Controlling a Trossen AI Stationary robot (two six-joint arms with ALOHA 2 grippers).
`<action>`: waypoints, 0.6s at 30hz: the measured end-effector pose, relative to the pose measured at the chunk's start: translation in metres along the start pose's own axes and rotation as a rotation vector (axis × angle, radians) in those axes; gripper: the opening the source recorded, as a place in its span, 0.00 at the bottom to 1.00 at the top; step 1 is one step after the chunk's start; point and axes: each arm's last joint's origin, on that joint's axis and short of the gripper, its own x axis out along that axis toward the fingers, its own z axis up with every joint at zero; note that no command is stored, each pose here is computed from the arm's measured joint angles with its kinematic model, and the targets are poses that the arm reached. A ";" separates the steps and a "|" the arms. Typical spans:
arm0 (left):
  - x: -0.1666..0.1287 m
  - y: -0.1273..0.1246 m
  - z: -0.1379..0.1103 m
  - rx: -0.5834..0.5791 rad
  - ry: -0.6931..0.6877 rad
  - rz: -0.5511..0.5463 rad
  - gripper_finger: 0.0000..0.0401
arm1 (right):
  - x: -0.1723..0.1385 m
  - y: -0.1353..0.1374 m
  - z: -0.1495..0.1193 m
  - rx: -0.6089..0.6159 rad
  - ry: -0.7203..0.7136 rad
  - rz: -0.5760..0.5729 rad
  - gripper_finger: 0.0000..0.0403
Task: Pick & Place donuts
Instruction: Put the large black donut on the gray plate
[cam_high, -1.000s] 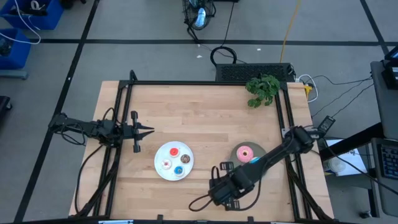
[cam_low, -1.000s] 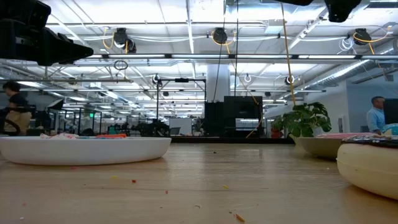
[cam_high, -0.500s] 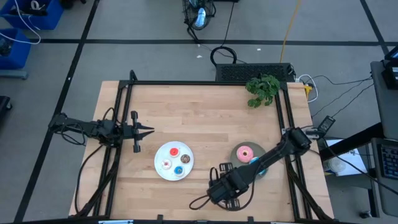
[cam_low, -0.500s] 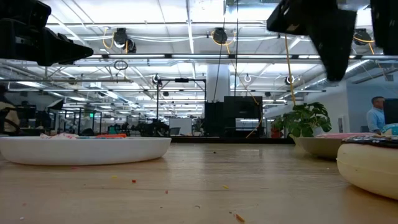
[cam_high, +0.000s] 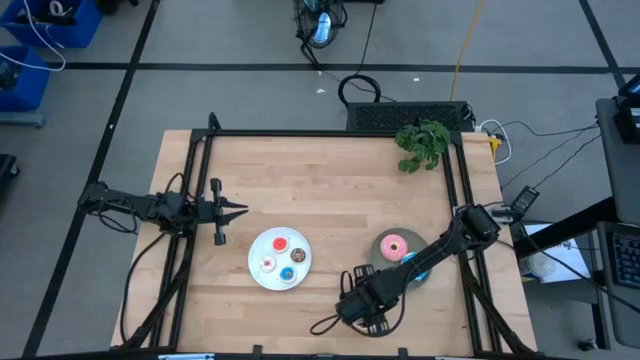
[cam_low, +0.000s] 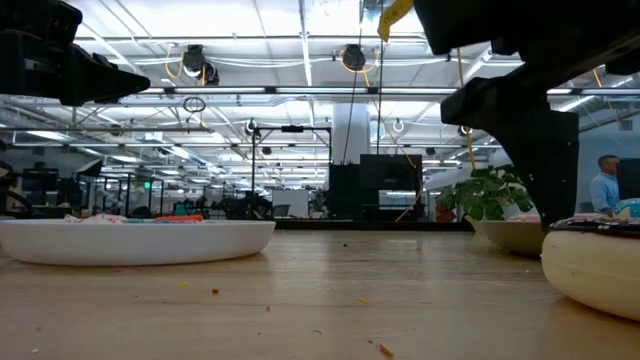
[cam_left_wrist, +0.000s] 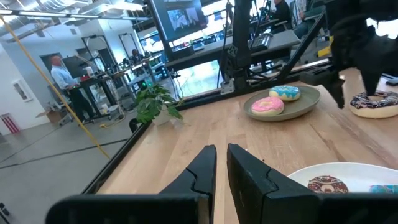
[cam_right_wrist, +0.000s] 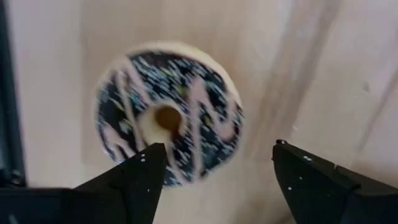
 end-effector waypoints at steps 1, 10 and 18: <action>0.000 0.000 0.000 0.000 0.000 0.000 0.12 | 0.000 0.000 0.001 -0.001 -0.011 0.004 0.67; 0.000 0.000 0.000 0.000 0.000 0.000 0.12 | -0.001 -0.002 0.008 -0.027 -0.066 0.019 0.65; 0.000 0.000 0.000 0.000 0.000 0.000 0.12 | 0.004 -0.004 0.008 -0.039 -0.098 -0.021 0.63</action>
